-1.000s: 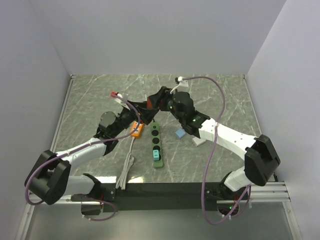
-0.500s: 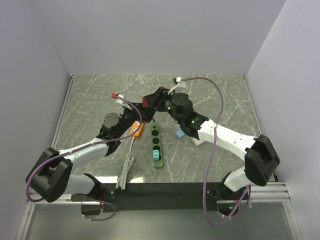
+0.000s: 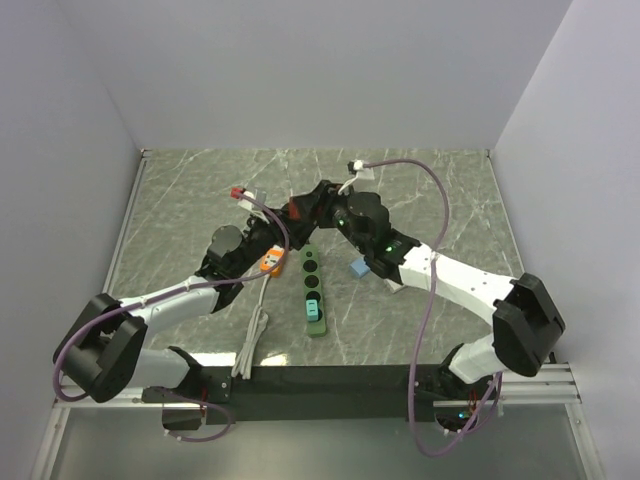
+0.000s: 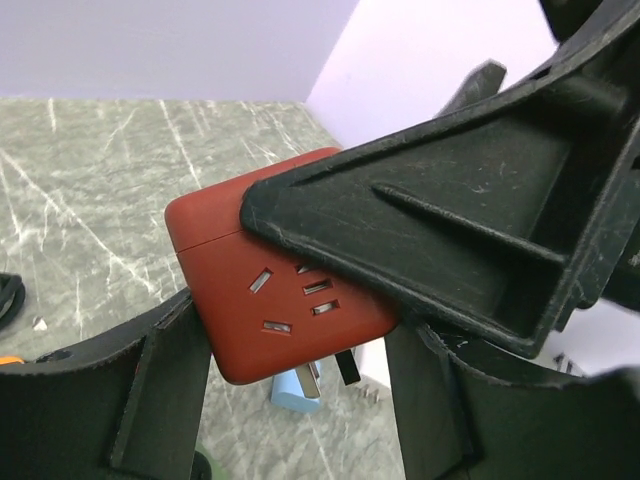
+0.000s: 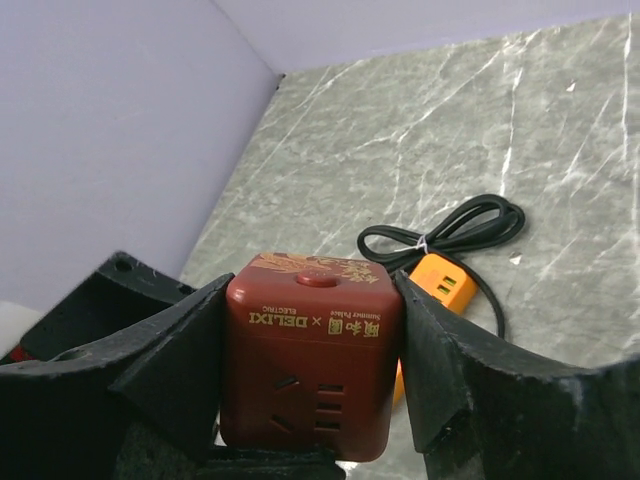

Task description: Insert the plug

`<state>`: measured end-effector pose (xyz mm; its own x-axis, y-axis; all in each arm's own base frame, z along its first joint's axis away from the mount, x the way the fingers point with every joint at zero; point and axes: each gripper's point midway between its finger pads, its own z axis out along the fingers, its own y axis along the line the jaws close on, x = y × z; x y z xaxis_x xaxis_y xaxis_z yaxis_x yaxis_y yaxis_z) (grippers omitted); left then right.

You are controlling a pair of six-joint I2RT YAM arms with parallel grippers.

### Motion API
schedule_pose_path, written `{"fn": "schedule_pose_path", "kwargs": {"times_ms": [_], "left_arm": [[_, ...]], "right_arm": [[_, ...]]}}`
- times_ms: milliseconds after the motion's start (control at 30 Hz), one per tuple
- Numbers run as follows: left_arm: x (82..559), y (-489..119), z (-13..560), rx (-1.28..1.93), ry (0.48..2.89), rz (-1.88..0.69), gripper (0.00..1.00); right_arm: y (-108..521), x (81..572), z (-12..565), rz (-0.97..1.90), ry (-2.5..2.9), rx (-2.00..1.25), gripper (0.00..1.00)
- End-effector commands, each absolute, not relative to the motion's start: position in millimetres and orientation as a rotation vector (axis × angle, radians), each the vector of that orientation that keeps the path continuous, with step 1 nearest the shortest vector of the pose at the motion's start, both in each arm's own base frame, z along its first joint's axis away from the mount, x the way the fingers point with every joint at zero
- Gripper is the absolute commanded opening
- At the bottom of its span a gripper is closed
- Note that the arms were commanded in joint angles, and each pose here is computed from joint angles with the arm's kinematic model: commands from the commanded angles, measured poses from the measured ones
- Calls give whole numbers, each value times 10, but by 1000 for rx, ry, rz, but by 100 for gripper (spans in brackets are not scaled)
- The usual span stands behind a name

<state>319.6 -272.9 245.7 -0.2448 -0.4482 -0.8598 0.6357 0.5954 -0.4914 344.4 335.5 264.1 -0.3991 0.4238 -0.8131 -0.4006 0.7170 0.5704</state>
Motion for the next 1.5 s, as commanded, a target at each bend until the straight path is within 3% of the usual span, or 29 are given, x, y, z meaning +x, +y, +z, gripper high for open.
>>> {"fn": "schedule_pose_path", "kwargs": {"times_ms": [0, 100, 233, 667, 1467], "left_arm": [[3213, -2651, 2903, 200, 1343, -1007, 0], [3119, -2687, 2904, 277, 1328, -1010, 0], [3090, -2711, 2844, 333, 1334, -991, 0], [2843, -2864, 2619, 700, 1292, -941, 0], [2738, -2936, 2504, 904, 1224, -893, 1]], "right_arm": [[3401, 3173, 2898, 954, 1698, -156, 69], [3326, 3201, 2977, 952, 1670, -182, 90], [3297, 3180, 2999, 966, 1661, -245, 95], [2754, 3328, 2982, 921, 1741, -278, 96], [3054, 2806, 2478, 1389, 1997, -547, 95]]}}
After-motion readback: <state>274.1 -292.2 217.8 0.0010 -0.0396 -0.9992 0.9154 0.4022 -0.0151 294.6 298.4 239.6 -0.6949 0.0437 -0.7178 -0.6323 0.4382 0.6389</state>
